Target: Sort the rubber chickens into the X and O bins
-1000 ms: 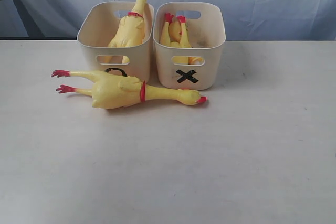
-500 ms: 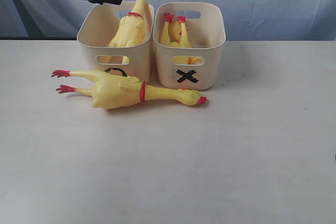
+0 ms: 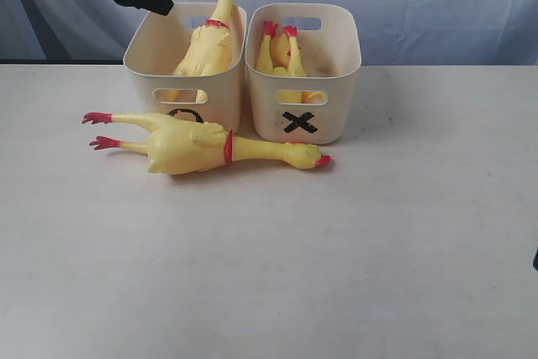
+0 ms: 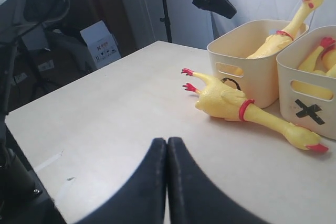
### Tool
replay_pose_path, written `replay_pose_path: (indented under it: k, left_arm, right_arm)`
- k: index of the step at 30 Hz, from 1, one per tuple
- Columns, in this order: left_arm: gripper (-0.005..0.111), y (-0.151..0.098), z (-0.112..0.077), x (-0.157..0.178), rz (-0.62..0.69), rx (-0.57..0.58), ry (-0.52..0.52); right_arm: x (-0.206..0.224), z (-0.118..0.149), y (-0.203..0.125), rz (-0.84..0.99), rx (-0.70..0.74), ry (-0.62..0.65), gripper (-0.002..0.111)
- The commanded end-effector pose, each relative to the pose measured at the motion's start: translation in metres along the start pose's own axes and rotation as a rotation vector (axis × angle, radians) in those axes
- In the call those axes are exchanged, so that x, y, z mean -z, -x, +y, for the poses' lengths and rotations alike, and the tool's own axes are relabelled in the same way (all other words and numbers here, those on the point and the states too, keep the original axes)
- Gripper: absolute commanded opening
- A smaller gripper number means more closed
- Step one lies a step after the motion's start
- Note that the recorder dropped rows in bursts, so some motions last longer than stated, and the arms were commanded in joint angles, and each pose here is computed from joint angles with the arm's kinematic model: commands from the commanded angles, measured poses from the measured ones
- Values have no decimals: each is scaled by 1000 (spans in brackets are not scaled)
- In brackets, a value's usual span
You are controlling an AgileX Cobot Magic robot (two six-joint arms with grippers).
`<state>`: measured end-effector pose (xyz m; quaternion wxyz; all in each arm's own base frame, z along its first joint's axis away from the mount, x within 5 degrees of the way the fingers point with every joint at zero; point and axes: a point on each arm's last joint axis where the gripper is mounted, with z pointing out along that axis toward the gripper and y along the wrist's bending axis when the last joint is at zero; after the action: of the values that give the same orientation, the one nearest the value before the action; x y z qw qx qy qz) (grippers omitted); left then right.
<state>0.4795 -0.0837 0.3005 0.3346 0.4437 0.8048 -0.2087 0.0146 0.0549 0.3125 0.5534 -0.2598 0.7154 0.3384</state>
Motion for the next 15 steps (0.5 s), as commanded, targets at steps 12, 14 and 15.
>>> replay_pose_path:
  k: [12, 14, 15]
  left_arm:
    - [0, -24, -44, 29, 105, 38, -49]
    - [0, -29, -54, 33, 126, 47, -60]
    - [0, -33, -58, 33, 136, 57, -70]
  right_arm:
    - [0, -3, -5, 47, 54, -36, -1]
    - [0, -4, -5, 43, 59, -44, -1]
    - [0, -5, -5, 39, 64, -51, -1]
